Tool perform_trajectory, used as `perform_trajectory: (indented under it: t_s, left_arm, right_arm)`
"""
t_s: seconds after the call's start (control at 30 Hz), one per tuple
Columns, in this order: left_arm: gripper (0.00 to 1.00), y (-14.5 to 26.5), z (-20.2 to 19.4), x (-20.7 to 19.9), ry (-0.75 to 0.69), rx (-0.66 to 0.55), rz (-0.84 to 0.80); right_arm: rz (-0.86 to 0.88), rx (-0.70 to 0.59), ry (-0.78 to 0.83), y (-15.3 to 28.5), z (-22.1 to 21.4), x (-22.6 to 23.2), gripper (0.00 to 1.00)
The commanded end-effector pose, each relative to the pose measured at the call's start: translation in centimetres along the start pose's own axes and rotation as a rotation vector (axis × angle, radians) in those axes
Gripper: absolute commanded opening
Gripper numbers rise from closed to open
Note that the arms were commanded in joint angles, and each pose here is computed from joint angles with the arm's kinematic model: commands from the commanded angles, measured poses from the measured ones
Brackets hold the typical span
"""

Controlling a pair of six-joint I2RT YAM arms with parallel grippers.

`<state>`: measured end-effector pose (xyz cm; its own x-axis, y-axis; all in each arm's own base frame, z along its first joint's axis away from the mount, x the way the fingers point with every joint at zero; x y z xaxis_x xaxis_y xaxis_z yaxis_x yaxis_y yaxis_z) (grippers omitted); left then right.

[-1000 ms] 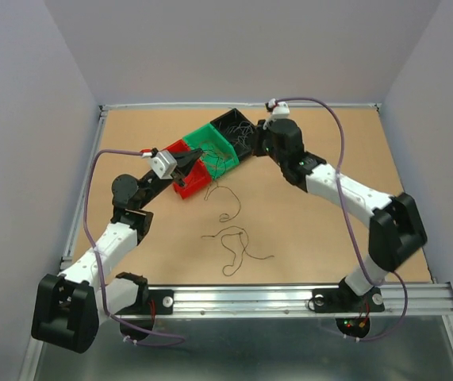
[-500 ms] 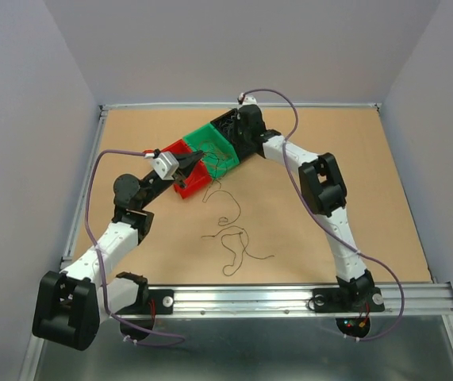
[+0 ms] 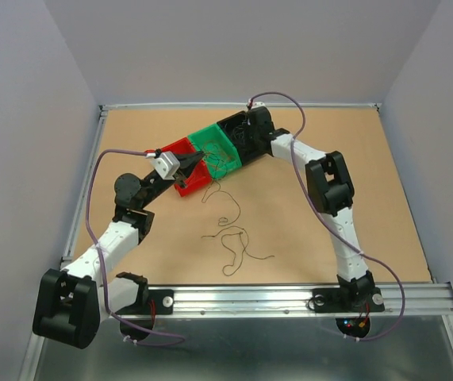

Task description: Untangle the cables

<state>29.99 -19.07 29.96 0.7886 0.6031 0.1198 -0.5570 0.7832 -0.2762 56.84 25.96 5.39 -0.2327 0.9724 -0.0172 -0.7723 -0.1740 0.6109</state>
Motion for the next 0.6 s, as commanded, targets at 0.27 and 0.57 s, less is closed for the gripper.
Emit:
perform_trajectory:
  t_s: [0.27,0.57]
  left_arm:
    - [0.00,-0.1,1.7,-0.6,-0.041,-0.056,-0.032]
    - [0.00,0.1,2.8,-0.7,-0.043,-0.065,-0.027]
  right_arm:
    - [0.253,-0.247,-0.007,19.3,8.3,5.0,0.85]
    - [0.531,-0.213,0.062,26.1,-4.2,11.0,0.84]
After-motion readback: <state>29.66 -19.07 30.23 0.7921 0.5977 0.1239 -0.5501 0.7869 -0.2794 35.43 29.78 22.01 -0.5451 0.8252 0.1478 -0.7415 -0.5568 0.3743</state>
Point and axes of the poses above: each gripper's point midway between its finger pads, its own y axis back along the fingers, its own x axis along the line the jaws close on, z = x × y, the point moved 1 cm from there along y, back along the fingers, and after that the axes turned 6 degrees about y, right-handed, at the moved point
